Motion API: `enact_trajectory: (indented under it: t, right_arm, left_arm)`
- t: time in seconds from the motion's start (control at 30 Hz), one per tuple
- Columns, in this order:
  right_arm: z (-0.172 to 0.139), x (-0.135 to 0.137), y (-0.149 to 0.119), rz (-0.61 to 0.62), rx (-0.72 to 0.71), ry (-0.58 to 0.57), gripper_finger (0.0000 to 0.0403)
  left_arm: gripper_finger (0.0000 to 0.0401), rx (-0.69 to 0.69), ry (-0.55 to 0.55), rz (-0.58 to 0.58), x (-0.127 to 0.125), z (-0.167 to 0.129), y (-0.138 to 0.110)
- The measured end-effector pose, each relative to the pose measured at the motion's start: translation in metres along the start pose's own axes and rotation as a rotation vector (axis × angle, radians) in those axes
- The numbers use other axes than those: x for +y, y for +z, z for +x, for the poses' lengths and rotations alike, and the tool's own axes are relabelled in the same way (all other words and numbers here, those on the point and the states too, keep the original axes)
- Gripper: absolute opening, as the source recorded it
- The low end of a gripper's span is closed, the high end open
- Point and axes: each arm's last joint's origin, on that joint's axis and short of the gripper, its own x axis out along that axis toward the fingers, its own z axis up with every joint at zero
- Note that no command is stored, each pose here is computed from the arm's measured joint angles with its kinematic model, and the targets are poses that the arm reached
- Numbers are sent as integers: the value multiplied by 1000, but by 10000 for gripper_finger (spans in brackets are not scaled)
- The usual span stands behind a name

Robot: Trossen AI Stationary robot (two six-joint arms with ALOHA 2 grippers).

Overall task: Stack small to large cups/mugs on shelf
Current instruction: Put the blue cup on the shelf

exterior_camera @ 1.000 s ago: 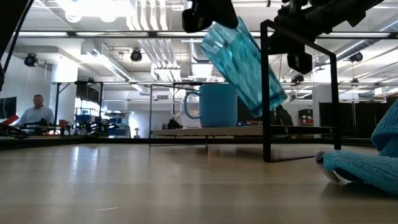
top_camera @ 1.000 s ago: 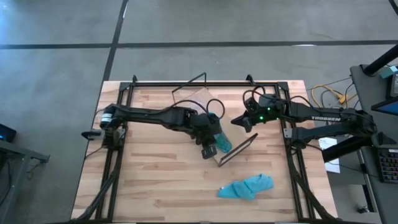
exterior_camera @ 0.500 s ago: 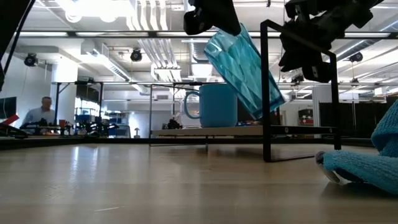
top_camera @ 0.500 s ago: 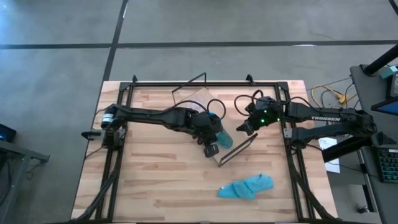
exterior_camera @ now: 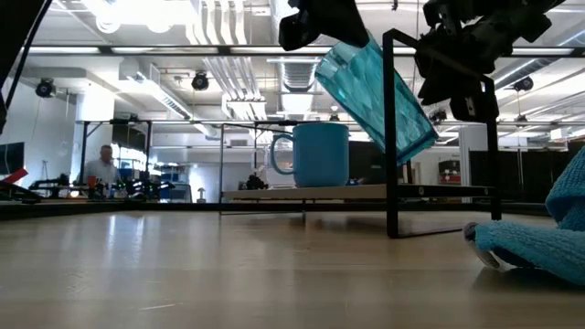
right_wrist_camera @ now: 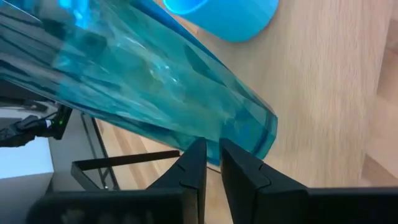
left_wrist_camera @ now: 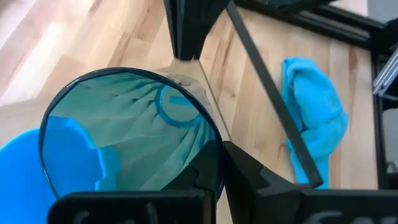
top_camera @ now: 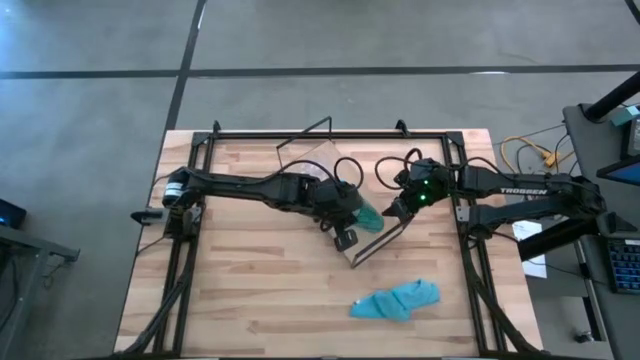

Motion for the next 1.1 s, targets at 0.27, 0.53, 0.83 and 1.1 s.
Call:
enact_trajectory:
  t: [0.27, 0.53, 0.83, 1.1]
  right_arm:
    - [7, -5, -8, 18, 11, -21, 38]
    - [8, -7, -9, 32, -8, -44, 38]
    - [24, -6, -4, 26, -5, -35, 38]
    - [44, -12, -4, 38, 56, -65, 38]
  left_arm:
    - [0, 1, -1, 0, -1, 3, -1]
    - [0, 15, -14, 3, -5, 15, -4]
    - [0, 3, -33, 3, -6, 17, -3]
    - [0, 18, -47, -41, -9, 16, -4]
